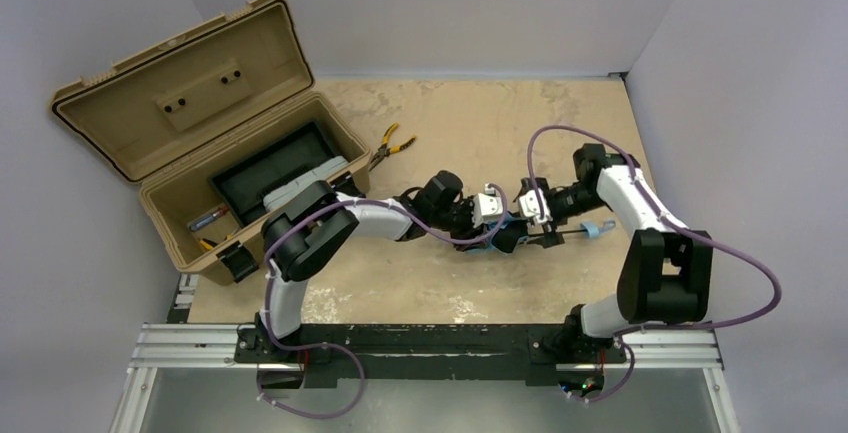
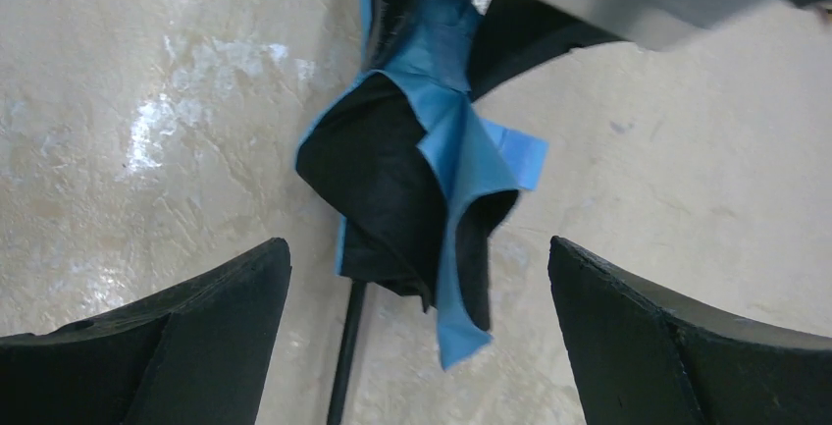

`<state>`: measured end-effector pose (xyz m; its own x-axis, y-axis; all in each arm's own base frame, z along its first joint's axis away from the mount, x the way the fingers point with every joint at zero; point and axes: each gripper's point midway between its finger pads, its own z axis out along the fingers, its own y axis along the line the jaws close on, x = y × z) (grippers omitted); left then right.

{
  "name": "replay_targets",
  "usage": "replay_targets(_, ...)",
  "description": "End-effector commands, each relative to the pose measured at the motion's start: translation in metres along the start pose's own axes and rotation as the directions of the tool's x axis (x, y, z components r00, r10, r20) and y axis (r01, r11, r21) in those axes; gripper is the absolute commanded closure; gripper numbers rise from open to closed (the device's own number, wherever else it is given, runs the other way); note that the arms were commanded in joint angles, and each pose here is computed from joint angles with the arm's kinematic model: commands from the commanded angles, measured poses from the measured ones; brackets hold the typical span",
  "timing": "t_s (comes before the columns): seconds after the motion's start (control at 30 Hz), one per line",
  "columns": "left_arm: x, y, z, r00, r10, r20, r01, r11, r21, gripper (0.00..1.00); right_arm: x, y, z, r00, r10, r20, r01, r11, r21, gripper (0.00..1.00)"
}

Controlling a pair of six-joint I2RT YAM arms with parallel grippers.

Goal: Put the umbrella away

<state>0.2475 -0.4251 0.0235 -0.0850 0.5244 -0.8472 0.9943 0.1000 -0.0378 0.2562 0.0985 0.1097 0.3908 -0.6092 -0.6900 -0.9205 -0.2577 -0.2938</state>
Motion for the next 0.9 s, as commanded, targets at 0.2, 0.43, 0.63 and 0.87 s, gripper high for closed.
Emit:
replay_targets(0.2, 0.135, -0.038, -0.014, 0.855, -0.275, -0.439, 0.328, 0.943, 0.049, 1.0, 0.006, -0.013, 0.037, 0.972, -0.211, -0.107, 0.224, 0.966, 0.127, 0.01)
replay_targets(0.43, 0.132, -0.036, -0.013, 0.844, -0.316, -0.434, 0.368, 0.929, 0.04, 1.0, 0.017, 0.003, 0.063, 0.968, -0.18, -0.177, 0.194, 0.979, 0.068, 0.05)
replay_targets(0.63, 0.129, -0.034, -0.012, 0.825, -0.356, -0.439, 0.414, 0.909, 0.041, 1.0, 0.034, 0.027, 0.066, 0.937, -0.223, -0.267, 0.234, 0.972, 0.008, 0.09)
replay_targets(0.87, 0.128, -0.032, -0.013, 0.827, -0.371, -0.422, 0.424, 0.905, 0.034, 1.0, 0.017, 0.033, 0.066, 0.959, -0.212, -0.189, 0.21, 0.977, -0.032, 0.09)
